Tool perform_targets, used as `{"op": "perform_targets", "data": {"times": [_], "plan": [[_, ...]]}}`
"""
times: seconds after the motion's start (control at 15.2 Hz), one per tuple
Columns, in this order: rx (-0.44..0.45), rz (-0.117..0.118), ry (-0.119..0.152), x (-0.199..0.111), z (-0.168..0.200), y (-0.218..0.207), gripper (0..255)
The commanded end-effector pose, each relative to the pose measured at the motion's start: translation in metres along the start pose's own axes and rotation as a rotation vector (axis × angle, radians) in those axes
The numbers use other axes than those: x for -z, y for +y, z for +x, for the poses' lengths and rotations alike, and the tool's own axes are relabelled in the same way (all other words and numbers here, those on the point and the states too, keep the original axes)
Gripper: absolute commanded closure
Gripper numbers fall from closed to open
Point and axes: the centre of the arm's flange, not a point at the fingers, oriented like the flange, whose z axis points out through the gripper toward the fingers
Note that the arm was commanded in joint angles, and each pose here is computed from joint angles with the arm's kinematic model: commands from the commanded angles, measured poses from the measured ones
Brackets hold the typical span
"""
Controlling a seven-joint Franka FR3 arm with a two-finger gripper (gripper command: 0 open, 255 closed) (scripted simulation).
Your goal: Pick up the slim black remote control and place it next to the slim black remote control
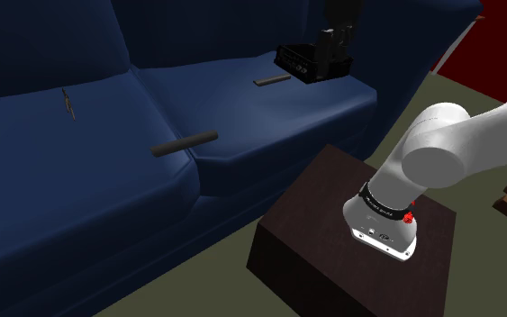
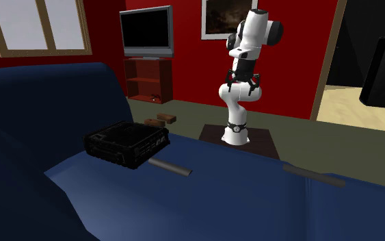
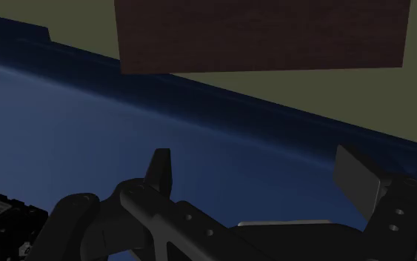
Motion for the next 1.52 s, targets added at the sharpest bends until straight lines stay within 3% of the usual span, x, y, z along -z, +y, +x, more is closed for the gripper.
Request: {"op": "perform_targets", "data": {"times": [0.0,0.66,1.45], "plan": [[0.000,0.000,0.000,0.000,0.000,0.000,0],[0.338,0.036,0.032,-0.053,0.051,0.114,0],[0.744,0.078,0.070,-0.117,0.159,0.215,0]]}}
